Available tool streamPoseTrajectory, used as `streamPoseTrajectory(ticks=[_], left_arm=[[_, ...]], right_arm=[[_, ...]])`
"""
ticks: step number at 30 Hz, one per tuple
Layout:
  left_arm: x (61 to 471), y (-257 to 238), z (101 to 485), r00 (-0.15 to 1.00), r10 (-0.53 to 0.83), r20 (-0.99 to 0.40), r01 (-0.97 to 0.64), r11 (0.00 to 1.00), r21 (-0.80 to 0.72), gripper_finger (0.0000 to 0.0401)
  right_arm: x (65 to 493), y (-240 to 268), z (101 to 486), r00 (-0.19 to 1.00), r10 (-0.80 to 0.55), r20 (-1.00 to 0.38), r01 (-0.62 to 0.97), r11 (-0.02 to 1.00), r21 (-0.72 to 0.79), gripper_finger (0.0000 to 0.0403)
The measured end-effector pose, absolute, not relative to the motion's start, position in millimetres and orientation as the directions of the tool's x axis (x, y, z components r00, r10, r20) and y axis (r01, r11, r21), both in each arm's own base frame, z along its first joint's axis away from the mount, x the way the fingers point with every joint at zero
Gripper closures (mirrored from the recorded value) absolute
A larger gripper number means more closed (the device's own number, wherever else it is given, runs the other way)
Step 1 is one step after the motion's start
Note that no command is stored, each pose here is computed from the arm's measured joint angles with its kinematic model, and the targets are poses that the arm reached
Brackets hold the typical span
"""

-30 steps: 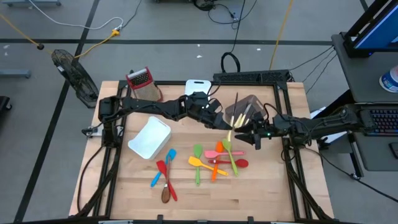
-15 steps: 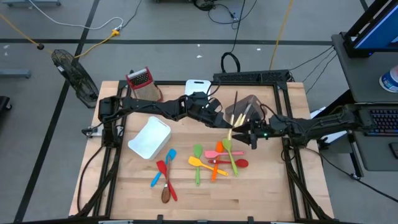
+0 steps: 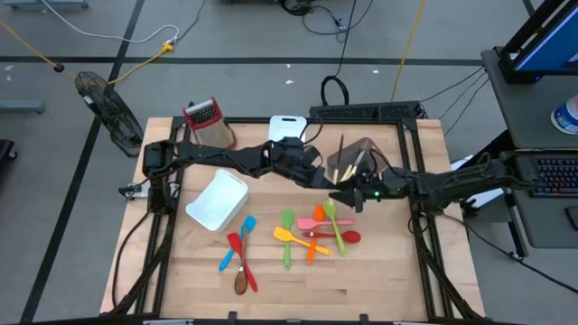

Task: Pick & Place Kitchen Items
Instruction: Put the yellow table knife into the black bin

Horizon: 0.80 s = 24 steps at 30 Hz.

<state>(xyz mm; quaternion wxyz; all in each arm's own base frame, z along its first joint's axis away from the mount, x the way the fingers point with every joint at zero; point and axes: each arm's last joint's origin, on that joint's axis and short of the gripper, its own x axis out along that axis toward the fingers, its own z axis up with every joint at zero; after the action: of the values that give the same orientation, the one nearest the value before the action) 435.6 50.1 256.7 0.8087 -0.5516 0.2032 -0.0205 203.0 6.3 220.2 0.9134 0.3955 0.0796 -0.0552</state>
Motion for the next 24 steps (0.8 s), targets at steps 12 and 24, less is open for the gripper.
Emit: streamPoseTrajectory(ticks=[12, 24], left_arm=[[435.1, 51.8, 254.0, 0.920, -0.197, -0.338, -0.237, 0.406, -0.883, 0.0358], [432.9, 51.5, 247.9, 0.901, -0.167, -0.402, -0.304, 0.418, -0.856, 0.0358]], right_arm=[[225.0, 6.3, 218.4, 0.969, -0.042, -0.245, 0.213, 0.646, 0.733, 0.0132], [228.2, 6.3, 214.8, 0.944, -0.046, -0.326, 0.286, 0.607, 0.742, 0.0246]])
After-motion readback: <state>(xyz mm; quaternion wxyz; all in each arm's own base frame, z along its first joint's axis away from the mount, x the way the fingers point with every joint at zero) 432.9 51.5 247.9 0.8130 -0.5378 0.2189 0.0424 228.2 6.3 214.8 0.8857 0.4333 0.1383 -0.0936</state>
